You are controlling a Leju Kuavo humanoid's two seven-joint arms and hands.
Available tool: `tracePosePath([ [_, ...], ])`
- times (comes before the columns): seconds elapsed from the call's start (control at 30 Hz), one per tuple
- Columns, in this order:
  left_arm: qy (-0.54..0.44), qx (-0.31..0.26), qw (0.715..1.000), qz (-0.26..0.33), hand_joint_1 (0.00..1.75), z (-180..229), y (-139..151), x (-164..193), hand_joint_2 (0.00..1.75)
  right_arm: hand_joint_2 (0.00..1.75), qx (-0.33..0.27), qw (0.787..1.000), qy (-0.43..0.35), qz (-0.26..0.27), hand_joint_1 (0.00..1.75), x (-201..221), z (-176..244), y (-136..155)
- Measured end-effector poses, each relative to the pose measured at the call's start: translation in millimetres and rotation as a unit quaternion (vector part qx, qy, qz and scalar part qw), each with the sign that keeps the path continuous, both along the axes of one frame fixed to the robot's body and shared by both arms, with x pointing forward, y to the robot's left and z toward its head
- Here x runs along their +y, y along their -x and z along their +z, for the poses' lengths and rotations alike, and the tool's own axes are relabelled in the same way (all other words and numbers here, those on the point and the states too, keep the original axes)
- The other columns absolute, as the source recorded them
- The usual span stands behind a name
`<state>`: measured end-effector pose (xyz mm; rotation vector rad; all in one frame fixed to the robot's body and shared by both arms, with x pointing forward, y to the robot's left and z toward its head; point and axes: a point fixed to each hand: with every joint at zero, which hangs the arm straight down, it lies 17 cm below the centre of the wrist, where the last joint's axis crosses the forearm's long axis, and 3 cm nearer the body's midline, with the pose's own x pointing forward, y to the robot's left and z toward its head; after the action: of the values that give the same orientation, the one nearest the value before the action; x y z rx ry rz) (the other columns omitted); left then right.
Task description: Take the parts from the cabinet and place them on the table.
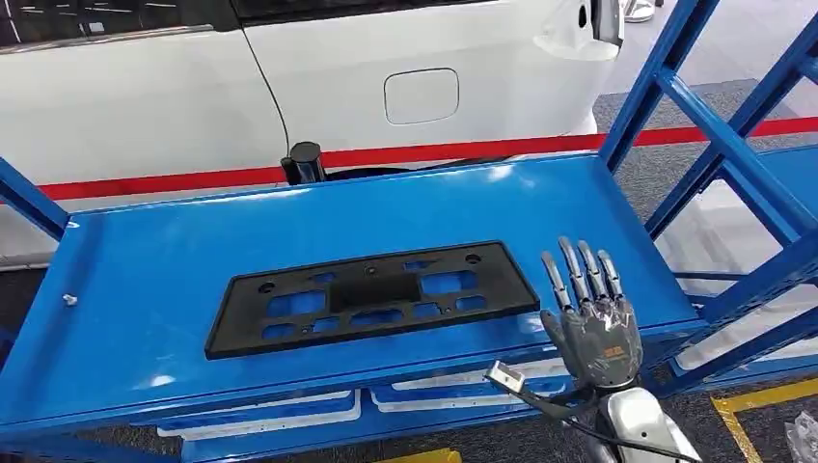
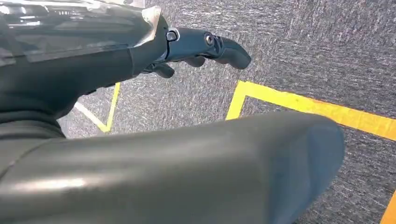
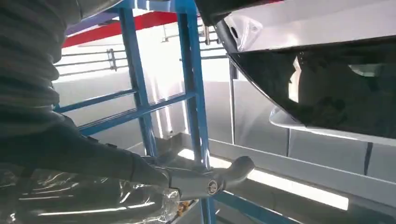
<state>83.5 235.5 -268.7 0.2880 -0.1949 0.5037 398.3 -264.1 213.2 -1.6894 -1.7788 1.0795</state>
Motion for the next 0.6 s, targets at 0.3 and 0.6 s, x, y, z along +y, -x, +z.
tracePosePath([
  [0.3,0.0,-0.002,1.0,0.001,0.0,0.9,-2.5,-2.4,0.0,1.75,0.012,0.999,0.008,0.049,0.0,51.5,-7.1,-14.1],
  [0.6,0.001,0.0,1.0,0.002,0.0,0.8,-2.4,-2.5,0.0,1.75,0.045,0.992,0.012,0.113,0.0,103.0,-28.5,-14.7],
])
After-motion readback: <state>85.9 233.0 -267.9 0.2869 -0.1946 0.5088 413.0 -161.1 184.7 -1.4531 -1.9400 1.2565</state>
